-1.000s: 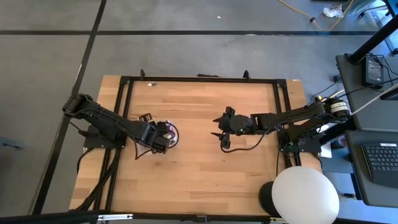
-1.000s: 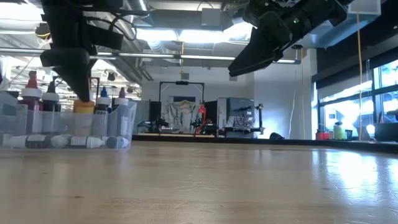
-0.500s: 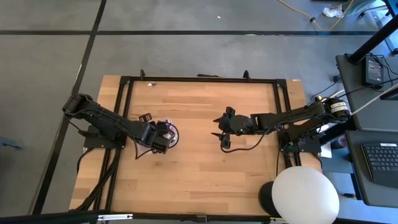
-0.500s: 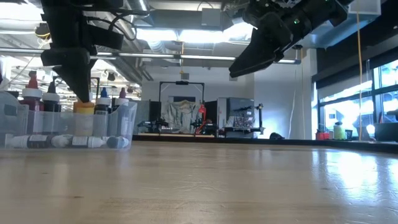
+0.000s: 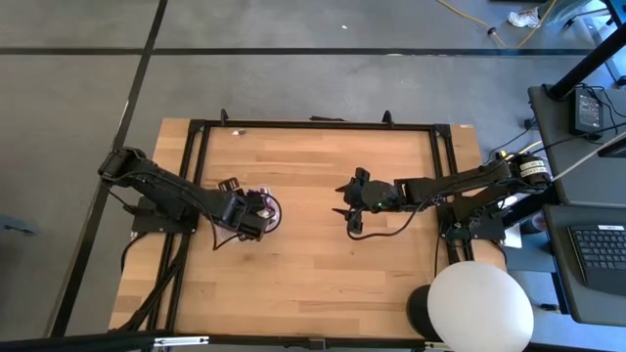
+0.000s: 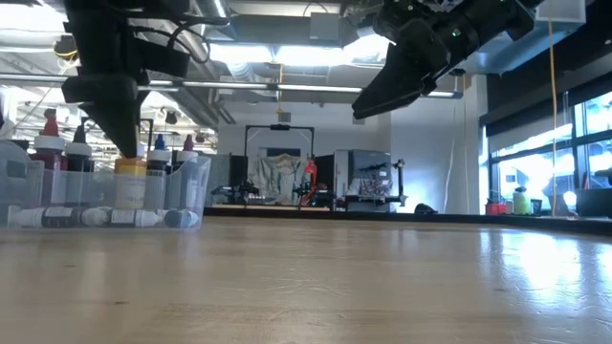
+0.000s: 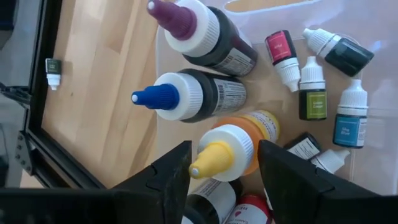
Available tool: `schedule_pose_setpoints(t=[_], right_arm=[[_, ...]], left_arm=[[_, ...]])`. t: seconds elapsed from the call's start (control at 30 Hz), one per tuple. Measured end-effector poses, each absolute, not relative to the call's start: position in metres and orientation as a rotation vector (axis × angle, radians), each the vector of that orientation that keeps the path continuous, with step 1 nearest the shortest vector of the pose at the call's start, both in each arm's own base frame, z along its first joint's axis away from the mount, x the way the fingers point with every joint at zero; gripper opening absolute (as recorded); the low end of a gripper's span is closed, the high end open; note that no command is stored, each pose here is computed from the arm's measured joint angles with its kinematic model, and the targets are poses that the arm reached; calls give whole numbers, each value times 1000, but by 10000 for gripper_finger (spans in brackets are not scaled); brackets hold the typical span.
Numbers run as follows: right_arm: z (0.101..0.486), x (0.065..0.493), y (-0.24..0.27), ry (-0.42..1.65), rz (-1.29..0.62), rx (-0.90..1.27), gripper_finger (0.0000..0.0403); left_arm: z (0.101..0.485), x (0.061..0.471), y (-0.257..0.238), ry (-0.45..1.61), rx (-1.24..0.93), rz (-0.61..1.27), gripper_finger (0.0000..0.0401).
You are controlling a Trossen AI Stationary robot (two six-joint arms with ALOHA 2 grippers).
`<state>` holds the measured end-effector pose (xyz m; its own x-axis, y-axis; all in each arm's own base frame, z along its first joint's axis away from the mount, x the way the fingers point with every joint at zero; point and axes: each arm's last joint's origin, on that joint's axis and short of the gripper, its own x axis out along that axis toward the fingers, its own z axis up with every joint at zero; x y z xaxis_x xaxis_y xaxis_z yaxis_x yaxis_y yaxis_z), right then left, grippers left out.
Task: Pick & Place food coloring
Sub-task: Put the large yellow food coloring bottle into the transparent bin
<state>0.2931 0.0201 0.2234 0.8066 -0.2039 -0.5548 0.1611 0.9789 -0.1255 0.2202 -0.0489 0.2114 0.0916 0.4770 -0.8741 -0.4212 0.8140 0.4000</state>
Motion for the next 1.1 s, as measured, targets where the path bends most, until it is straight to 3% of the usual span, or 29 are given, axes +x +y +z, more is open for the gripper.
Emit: schedule_pose_setpoints(t=[1.1], right_arm=[[223,293,20,601,-195,-73,280]], left_arm=[[212,212,-40,1442,42,695,171]])
